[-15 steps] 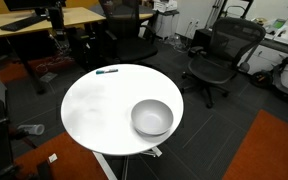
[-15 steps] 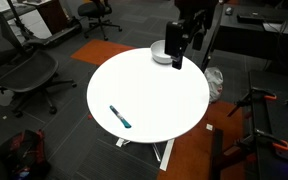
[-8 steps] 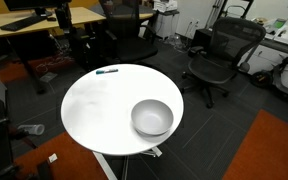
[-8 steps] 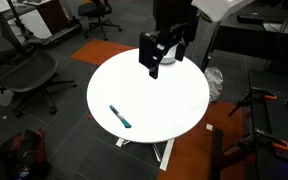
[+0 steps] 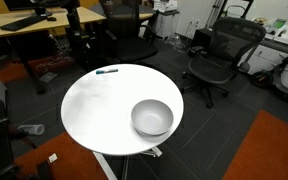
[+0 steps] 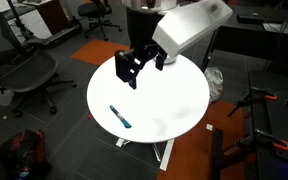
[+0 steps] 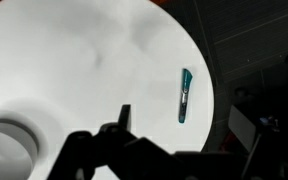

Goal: Put the pen in the bowl

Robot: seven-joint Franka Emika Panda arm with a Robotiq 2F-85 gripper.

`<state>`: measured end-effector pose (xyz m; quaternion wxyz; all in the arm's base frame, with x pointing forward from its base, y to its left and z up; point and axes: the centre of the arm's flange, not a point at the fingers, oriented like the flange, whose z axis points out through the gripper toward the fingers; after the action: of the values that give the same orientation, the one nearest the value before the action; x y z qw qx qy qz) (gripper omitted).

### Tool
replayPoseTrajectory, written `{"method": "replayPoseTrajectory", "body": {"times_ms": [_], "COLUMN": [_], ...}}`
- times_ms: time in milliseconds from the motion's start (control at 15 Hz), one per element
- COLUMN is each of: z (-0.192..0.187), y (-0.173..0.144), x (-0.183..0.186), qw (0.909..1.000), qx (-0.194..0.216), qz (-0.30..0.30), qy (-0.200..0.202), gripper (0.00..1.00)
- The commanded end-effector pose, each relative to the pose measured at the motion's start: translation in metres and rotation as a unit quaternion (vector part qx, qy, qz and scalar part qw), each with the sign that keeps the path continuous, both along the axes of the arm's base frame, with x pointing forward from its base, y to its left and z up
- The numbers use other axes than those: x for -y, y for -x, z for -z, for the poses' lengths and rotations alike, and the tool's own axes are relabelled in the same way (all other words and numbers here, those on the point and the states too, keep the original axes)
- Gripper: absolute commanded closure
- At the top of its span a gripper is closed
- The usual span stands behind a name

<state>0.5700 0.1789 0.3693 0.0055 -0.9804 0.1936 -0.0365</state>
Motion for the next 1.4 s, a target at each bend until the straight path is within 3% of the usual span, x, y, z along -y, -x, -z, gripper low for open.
{"method": "replayPoseTrajectory", "body": {"times_ms": [0,600,1333], "z": [0.012,0.064,0.123], "y": [-0.028,-0.064,-0.091], "x": [-0.018,-0.043,-0.046], "qw": [0.9999,0.9996,0.9995], "qx": [0.007,0.015,-0.014], "qz": [0.003,-0.019,-0.025], "qy": [0.011,0.015,0.010], "gripper": [0.00,0.00,0.00]}}
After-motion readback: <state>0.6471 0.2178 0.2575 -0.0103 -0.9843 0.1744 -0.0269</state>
